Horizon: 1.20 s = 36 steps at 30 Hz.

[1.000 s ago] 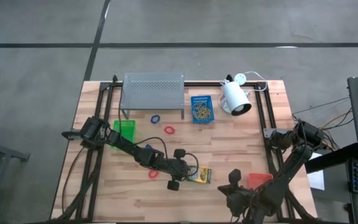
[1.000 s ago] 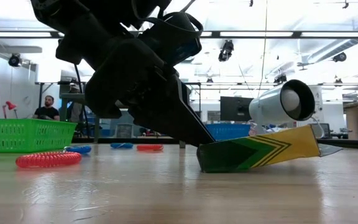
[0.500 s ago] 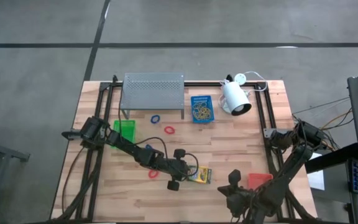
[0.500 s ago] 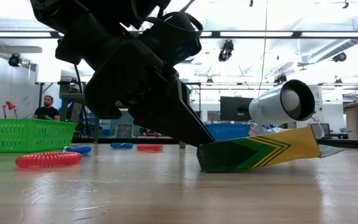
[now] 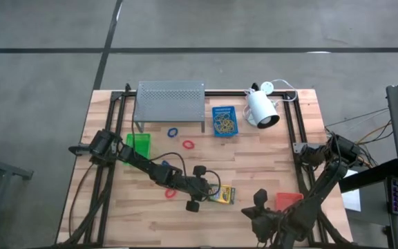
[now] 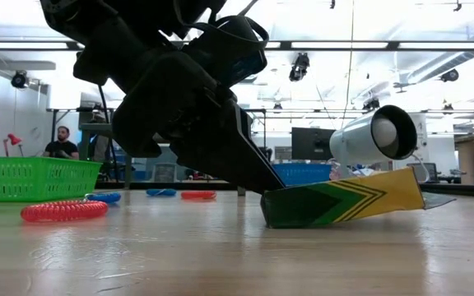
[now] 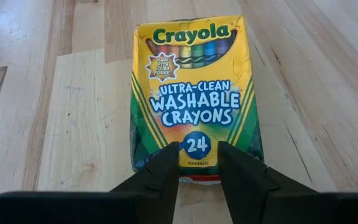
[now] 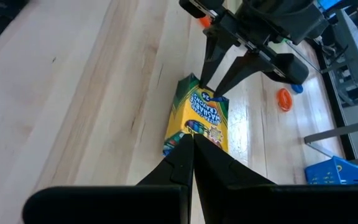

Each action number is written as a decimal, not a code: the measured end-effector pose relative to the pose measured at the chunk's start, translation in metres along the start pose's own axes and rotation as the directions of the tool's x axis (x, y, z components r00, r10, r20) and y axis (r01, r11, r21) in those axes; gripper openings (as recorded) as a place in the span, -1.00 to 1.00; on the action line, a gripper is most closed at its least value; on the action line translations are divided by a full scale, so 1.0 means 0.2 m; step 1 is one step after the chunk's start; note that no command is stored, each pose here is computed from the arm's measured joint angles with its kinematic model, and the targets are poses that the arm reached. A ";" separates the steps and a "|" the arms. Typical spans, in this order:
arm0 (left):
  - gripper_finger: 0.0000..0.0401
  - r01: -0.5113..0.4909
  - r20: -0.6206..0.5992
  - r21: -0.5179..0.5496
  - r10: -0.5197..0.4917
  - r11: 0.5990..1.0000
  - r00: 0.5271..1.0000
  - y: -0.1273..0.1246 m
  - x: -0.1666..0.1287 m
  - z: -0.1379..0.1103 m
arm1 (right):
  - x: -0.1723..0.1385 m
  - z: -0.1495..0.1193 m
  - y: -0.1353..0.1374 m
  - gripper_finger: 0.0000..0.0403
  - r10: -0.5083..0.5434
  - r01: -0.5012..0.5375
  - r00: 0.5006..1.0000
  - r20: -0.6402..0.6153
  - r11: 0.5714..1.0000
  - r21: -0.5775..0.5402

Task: Pick & Place Office Desk Supplies
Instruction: Put the yellow crayon box into the orange bin

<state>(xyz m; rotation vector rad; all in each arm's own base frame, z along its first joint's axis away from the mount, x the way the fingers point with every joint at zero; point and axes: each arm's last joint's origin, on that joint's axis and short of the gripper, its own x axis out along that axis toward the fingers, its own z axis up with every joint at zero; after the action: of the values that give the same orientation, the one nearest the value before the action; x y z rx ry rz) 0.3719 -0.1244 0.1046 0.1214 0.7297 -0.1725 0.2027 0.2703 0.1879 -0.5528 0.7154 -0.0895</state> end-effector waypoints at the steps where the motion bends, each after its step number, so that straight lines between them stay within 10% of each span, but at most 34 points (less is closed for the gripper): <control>1: -0.42 0.000 0.000 0.000 0.000 1.000 1.000 0.00 0.00 0.00 | 0.00 0.00 0.00 -0.96 0.000 0.000 1.000 0.000 1.000 -0.001; 21: -0.42 0.000 0.001 0.000 0.000 1.000 1.000 0.00 0.00 0.00 | 0.00 0.00 0.00 0.06 0.001 -0.002 1.000 0.006 0.999 0.038; 36: -0.42 0.000 0.001 0.000 0.000 1.000 1.000 0.00 0.00 0.00 | 0.00 0.00 0.00 0.15 0.003 -0.004 1.000 0.008 0.999 0.039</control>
<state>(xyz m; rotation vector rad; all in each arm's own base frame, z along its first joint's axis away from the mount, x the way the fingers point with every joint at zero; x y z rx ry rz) 0.3720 -0.1243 0.1047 0.1208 0.7286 -0.1725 0.2032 0.2712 0.1882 -0.5148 0.7060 -0.0979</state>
